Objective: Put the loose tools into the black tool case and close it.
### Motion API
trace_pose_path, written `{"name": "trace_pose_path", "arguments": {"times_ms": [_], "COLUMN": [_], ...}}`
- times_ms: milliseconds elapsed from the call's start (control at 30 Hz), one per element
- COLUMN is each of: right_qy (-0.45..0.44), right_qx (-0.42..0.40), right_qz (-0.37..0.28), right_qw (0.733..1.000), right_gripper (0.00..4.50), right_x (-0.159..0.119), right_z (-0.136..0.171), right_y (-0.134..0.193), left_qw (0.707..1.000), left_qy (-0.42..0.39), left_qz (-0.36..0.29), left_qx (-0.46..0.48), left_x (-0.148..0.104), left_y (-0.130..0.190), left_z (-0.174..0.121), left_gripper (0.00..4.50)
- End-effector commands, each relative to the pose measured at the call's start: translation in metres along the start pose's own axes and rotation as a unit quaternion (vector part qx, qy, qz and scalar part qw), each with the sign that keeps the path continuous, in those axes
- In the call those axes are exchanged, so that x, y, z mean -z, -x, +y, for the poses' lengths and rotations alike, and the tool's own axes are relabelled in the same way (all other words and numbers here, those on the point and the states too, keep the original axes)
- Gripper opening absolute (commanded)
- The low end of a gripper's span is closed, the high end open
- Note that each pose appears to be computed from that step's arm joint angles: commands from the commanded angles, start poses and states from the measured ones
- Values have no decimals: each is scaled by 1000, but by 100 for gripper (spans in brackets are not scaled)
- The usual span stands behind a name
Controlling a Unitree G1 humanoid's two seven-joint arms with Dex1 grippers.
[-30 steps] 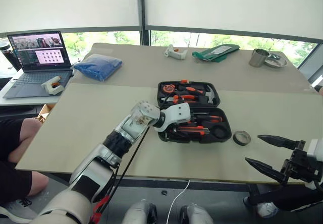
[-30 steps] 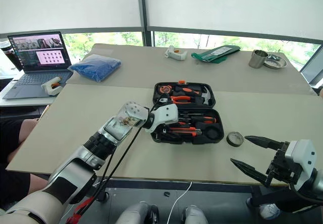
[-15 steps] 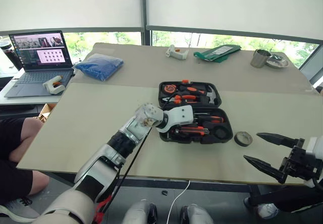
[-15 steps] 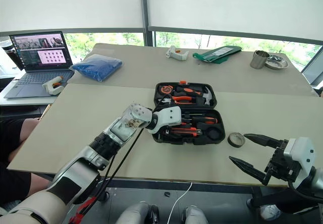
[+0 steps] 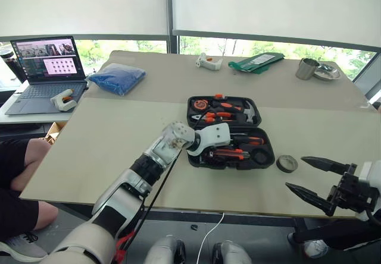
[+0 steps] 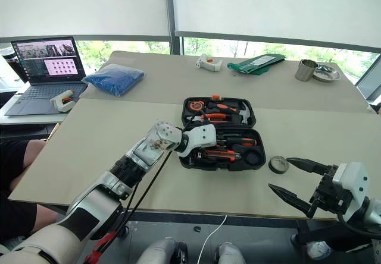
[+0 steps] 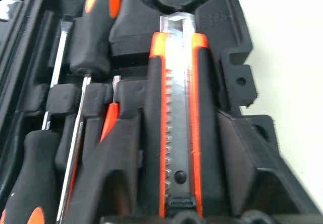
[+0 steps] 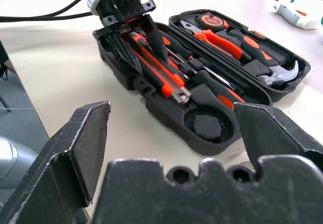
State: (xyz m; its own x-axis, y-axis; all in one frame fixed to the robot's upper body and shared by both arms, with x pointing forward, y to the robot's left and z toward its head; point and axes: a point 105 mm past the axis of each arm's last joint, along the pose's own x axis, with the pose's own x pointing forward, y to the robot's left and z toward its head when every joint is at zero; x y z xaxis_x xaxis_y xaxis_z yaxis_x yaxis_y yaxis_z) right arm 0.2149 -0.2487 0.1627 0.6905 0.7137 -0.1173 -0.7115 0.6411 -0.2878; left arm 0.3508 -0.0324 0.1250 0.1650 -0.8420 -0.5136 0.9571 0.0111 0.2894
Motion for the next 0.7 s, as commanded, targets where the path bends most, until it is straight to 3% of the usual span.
{"name": "trace_pose_path", "arguments": {"times_ms": [33,133,267,300,367,467,600,700], "right_qy": [16,20,21,20,20,20,26,29], "right_qx": [2,2,3,4,4,4,8,7], "right_qz": [-11,-12,-13,-14,-16,-19,-19,-14], "right_qw": [1000,1000,1000,1000,1000,1000,999,999], "right_gripper": [450,450,450,450,450,450,450,450], "right_x": [-9,-10,-9,-8,-8,-8,-8,-7], "right_z": [-4,-9,-12,-12,-13,-12,-13,-14], "right_y": [-3,-5,-5,-6,-8,-10,-10,-9], "left_qw": [996,988,982,981,980,984,984,986], "left_qy": [-11,15,1,1,-9,-28,-1,13], "left_qz": [-82,-152,-189,-192,-194,-178,-176,-169], "left_qx": [15,-9,-32,-30,-33,-14,-21,-12], "left_x": [-29,-46,-48,-44,-36,-20,-7,0], "left_y": [-5,7,27,33,40,45,46,36], "left_z": [-4,9,21,21,21,11,6,-3], "left_gripper": [399,399,399,346,297,172,22,4]}}
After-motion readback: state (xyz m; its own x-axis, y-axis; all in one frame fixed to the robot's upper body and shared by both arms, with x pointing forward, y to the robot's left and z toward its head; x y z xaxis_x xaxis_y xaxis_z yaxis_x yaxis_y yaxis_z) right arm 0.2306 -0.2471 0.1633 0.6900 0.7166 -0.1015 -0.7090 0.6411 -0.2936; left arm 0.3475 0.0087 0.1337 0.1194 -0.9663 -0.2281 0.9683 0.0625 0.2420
